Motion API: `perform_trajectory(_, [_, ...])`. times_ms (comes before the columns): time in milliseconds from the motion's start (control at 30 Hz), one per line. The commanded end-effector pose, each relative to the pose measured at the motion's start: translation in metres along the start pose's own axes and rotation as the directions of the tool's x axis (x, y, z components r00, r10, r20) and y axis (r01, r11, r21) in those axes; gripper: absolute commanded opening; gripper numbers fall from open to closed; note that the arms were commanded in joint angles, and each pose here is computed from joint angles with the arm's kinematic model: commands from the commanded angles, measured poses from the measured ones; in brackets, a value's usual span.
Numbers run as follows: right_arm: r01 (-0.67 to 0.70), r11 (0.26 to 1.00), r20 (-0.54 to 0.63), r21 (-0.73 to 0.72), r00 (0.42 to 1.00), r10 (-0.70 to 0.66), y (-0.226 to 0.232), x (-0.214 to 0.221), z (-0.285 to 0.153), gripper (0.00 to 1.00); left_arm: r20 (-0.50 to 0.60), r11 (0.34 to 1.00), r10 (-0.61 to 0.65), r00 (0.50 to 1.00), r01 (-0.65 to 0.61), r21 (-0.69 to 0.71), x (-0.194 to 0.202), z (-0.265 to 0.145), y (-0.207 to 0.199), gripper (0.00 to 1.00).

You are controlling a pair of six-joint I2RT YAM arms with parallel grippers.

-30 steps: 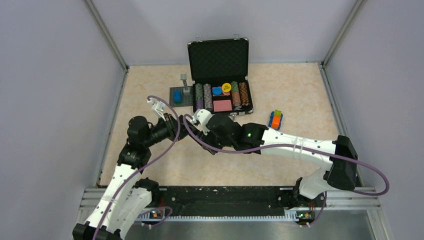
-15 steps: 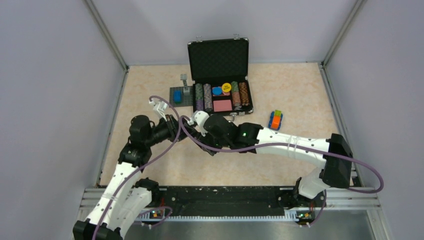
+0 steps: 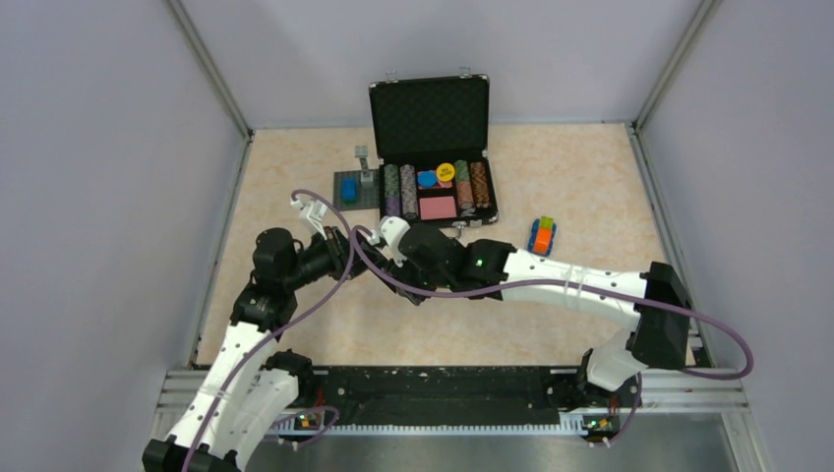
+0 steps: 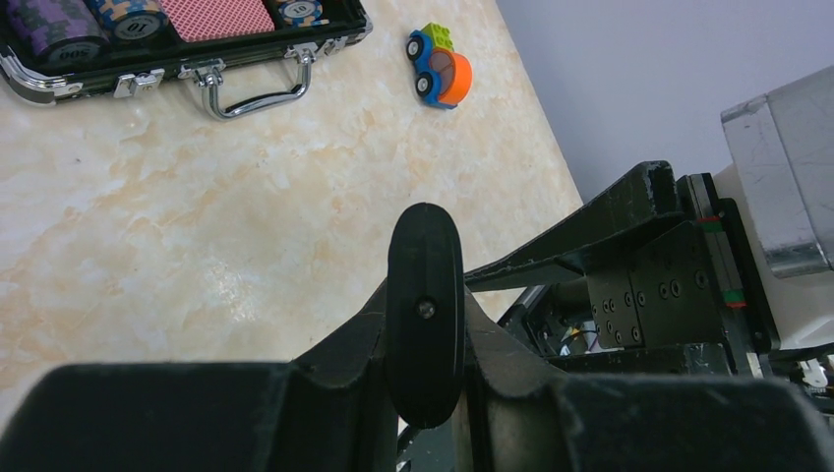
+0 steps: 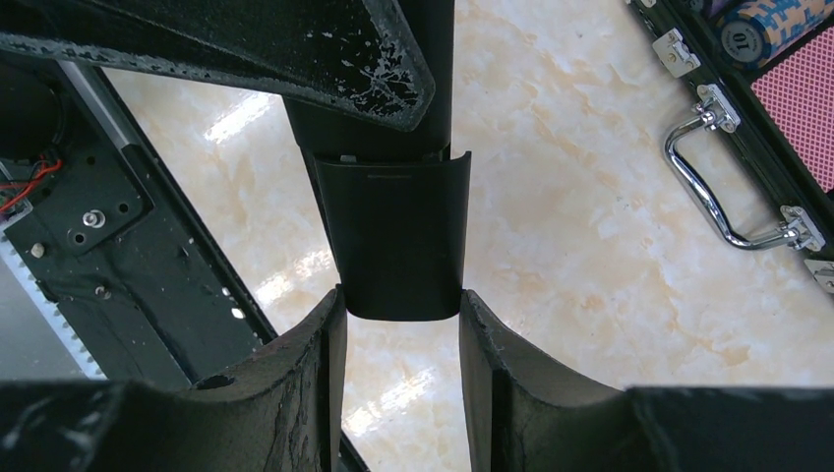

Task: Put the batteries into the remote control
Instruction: Load the battery cover into the remote control.

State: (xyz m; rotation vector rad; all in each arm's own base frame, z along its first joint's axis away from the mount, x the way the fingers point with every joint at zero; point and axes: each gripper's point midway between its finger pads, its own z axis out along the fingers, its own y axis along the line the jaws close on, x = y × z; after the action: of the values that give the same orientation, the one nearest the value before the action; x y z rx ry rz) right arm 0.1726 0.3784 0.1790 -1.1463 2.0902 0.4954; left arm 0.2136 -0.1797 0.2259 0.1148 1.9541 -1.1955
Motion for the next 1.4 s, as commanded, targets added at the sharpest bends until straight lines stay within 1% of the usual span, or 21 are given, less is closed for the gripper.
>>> perform_trajectory(0, [0.010,1.000,0.031,-0.007,0.999,-0.010,0.005,-0.016,-0.002,0.26,0.054,0.997,0.065,0.996,-0.067,0.034,-0.018,-0.004,-0.017,0.00])
perform_trajectory(133, [0.018,1.000,0.024,-0.020,1.000,-0.018,0.007,-0.015,-0.002,0.27,0.068,0.997,0.071,0.995,-0.072,0.015,-0.020,-0.004,-0.014,0.00])
perform_trajectory(300, [0.019,0.999,0.019,-0.029,1.000,-0.018,0.009,-0.015,0.000,0.27,0.084,0.996,0.087,0.993,-0.090,0.028,-0.022,-0.004,-0.016,0.00])
perform_trajectory(567, [0.012,1.000,0.029,-0.006,1.000,-0.011,0.007,-0.022,0.003,0.27,0.073,0.992,0.111,0.991,-0.116,0.058,-0.015,-0.006,-0.018,0.00])
perform_trajectory(933, [0.009,1.000,0.037,-0.015,0.999,-0.008,0.009,-0.025,0.003,0.27,0.067,0.985,0.144,0.987,-0.149,0.090,-0.011,-0.006,-0.021,0.00])
perform_trajectory(1167, [0.017,1.000,0.043,-0.013,0.999,-0.017,0.009,-0.028,0.004,0.27,0.055,0.985,0.140,0.989,-0.145,0.096,-0.008,-0.005,-0.020,0.00])
perform_trajectory(1233, [0.018,1.000,0.043,-0.013,0.999,-0.017,0.008,-0.028,0.004,0.27,0.050,0.988,0.123,0.991,-0.127,0.087,-0.008,-0.004,-0.018,0.00])
perform_trajectory(1367, [0.020,1.000,0.043,-0.018,0.999,-0.019,0.009,-0.028,0.004,0.27,0.024,0.998,0.015,1.000,-0.017,0.068,-0.007,0.001,-0.014,0.00])
